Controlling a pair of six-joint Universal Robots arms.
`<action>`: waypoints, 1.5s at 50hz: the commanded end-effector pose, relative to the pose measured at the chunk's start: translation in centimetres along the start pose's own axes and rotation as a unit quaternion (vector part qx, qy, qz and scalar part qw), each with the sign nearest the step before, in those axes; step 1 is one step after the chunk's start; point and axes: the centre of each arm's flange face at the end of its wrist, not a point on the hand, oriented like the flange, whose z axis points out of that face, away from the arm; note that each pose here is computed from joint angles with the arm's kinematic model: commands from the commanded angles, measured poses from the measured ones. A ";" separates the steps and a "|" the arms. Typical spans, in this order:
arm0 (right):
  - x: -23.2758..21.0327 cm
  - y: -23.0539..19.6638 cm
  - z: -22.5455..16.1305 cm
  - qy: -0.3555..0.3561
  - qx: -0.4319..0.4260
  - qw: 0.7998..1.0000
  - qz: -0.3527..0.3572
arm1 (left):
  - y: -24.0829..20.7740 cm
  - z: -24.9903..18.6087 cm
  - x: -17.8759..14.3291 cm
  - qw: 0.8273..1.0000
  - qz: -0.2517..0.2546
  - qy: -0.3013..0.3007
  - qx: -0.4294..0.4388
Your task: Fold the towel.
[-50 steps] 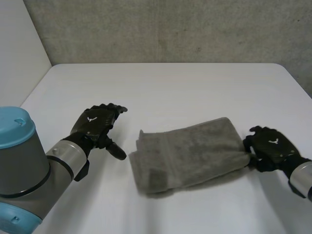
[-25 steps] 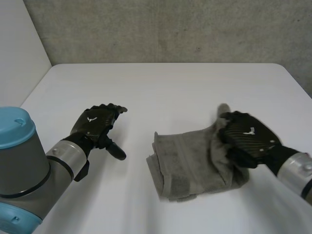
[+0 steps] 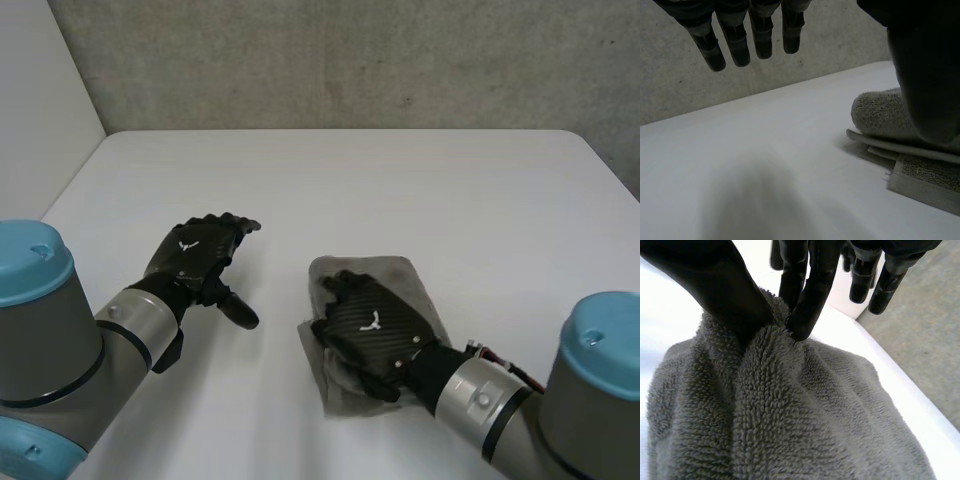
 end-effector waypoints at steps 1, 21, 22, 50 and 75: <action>-1.3 0.6 0.7 0.001 -0.012 1.000 0.005 | 0.0 0.0 0.0 1.000 0.000 0.000 0.000; 6.8 -2.6 -2.2 0.104 0.004 0.982 0.159 | -1.8 1.1 1.6 0.999 0.011 0.003 0.034; 7.3 -2.8 -2.5 0.095 -0.002 0.980 0.175 | -1.8 1.1 2.4 0.999 0.014 0.006 0.035; 10.6 7.9 0.6 0.068 -0.112 0.961 0.245 | 6.6 2.6 8.7 0.994 -0.026 0.038 -0.103; 13.9 0.0 -1.7 0.137 -0.039 0.980 0.141 | -2.4 1.1 7.5 1.000 -0.001 0.008 0.024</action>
